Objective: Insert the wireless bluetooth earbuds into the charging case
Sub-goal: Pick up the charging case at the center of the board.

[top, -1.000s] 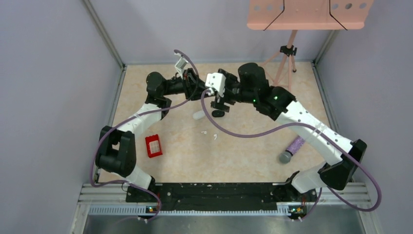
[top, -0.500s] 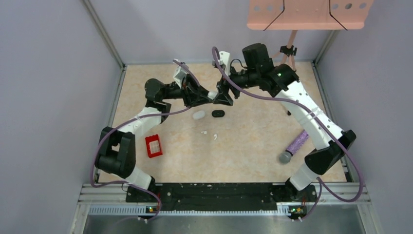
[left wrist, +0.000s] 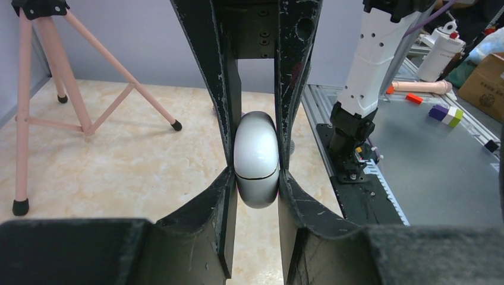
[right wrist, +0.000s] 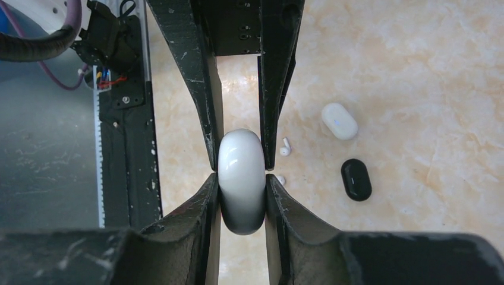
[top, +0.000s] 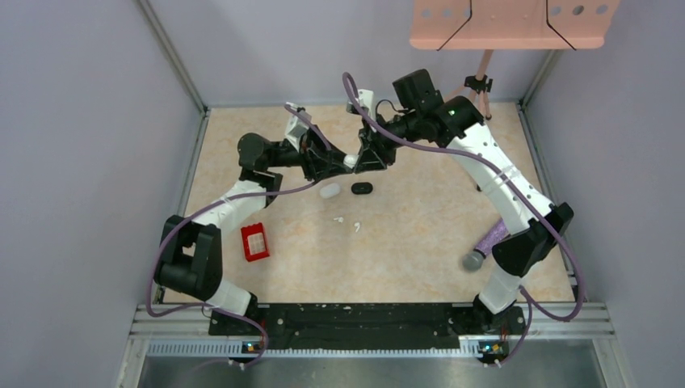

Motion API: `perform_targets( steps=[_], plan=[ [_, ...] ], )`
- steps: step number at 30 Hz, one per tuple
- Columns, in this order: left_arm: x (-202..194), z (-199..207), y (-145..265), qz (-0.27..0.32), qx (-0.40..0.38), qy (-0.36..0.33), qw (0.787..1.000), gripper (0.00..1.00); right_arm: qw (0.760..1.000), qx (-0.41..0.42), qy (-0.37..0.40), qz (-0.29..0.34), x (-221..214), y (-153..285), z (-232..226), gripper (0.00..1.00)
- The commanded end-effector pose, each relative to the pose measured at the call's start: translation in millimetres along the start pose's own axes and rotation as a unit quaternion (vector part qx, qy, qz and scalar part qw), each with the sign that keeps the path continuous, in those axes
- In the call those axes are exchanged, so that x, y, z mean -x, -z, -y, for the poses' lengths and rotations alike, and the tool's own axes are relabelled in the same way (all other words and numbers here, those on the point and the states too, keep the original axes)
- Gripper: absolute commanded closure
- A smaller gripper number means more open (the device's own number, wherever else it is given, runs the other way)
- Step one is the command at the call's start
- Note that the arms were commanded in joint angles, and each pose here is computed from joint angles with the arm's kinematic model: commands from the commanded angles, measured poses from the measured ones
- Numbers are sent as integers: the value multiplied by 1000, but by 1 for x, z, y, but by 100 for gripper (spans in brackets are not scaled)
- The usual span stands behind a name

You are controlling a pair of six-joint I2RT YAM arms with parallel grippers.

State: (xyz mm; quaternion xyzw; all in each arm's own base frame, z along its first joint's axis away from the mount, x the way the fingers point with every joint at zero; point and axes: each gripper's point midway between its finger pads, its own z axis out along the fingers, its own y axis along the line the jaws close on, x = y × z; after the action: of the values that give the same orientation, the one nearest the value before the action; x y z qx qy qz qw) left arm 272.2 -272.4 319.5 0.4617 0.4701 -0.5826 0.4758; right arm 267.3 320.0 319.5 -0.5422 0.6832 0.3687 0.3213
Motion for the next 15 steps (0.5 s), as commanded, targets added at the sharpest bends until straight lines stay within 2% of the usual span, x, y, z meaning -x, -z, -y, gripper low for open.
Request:
perform_targets(
  steps=[1,4,7,13,15],
  plan=[
    [8,-7,-1,14,30,-10,999,84,999,14,38,24,18,11,-7,86],
    [9,-14,-1,23,53,4,998,67,998,1,61,21,17,13,-3,86],
    [9,-18,-2,30,62,18,997,62,997,-6,71,27,19,14,0,86],
    [7,-14,-8,26,44,14,999,59,996,-13,77,43,24,12,2,84],
    [6,-10,-10,22,34,10,999,70,996,-12,77,42,23,11,3,83]
  ],
)
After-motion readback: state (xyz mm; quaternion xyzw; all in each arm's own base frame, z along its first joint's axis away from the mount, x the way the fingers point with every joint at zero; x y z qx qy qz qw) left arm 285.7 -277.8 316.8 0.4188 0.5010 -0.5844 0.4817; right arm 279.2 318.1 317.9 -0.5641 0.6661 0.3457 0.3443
